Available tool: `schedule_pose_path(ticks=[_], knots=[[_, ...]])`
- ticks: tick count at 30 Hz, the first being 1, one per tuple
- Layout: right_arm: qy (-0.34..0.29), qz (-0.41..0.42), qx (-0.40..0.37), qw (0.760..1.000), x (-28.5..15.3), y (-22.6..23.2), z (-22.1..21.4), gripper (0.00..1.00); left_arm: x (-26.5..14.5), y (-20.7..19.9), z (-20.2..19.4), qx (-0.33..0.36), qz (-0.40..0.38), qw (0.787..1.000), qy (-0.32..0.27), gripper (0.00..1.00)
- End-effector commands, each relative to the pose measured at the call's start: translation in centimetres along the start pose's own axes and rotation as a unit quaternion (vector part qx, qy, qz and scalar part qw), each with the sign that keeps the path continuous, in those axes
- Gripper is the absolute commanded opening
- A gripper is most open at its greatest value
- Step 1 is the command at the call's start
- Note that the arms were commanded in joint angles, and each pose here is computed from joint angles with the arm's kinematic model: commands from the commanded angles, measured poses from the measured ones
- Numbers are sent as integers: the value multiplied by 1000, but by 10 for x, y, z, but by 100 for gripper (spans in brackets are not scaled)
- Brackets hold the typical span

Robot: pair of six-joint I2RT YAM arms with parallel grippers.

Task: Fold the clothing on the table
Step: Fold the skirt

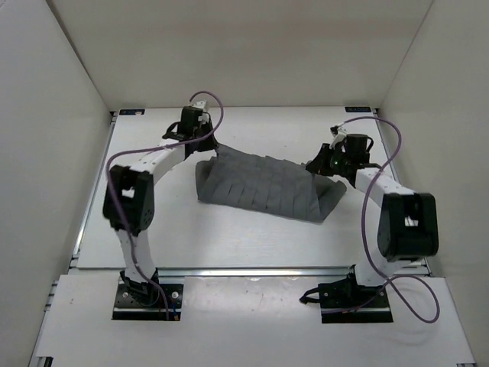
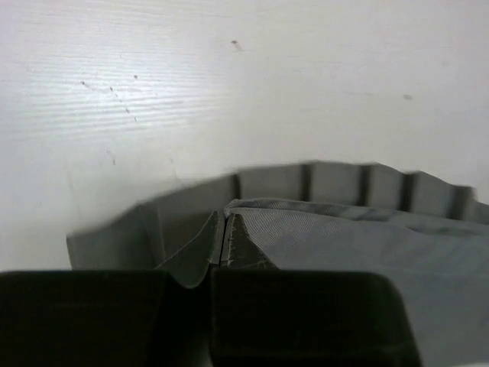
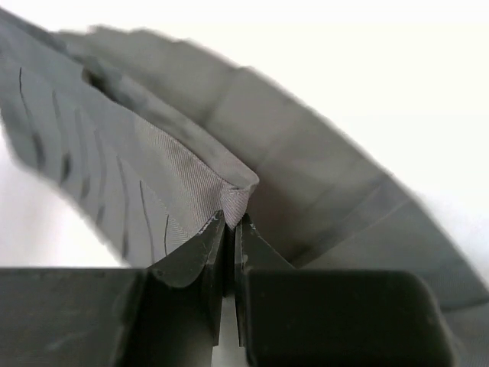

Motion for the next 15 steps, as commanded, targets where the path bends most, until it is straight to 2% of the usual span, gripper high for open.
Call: schedule_pose_path(ticks=[1, 3, 4, 5, 6, 7, 8, 9, 10, 11, 12, 13, 14, 15], knots=[[-45, -47, -17, 998, 23, -30, 42, 0, 36, 10, 7, -2, 14, 1000, 19, 0], [-45, -63, -24, 997, 37, -44, 59, 0, 50, 13, 10, -9, 14, 1000, 17, 0], [-22, -65, -12, 998, 49, -53, 45, 0, 54, 11, 16, -13, 12, 1000, 10, 0], [-27, -72, -5, 997, 50, -67, 56, 0, 59, 13, 16, -14, 9, 1000, 9, 0], [-35, -76, -2, 996, 52, -71, 67, 1, 64, 15, 19, -16, 13, 1000, 2, 5], [-25, -79, 5, 997, 59, -78, 60, 0, 70, 14, 23, -18, 10, 1000, -1, 23], [-16, -90, 20, 996, 64, -86, 61, 9, 71, 15, 26, -17, 3, 1000, 0, 27], [-20, -95, 21, 995, 63, -87, 73, 23, 76, 14, 26, -18, -6, 1000, 11, 31], [-4, -105, 31, 994, 67, -95, 66, 28, 78, 17, 34, -27, -9, 1000, 8, 41], [-8, -116, 26, 993, 67, -97, 76, 31, 78, 16, 34, -30, -30, 999, 18, 46], [-12, -121, 17, 992, 66, -96, 84, 36, 75, 16, 40, -43, -44, 998, 15, 49], [-8, -132, 11, 991, 63, -97, 85, 40, 67, 12, 41, -50, -51, 997, 10, 48], [-22, -146, 3, 989, 56, -98, 96, 48, 64, 16, 45, -52, -53, 997, 0, 50], [-23, -152, 3, 988, 53, -97, 98, 49, 53, 16, 48, -52, -55, 997, -10, 51]])
Point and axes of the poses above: each gripper's point midway between its finger pads, its own x axis out along the fingers, its own y axis along the line the jaws close on, z = x × y, the point moved 2 cm from there along -x, back along the fingers, and after that the axes turned 8 degrees about -x, right-handed, at the moved point
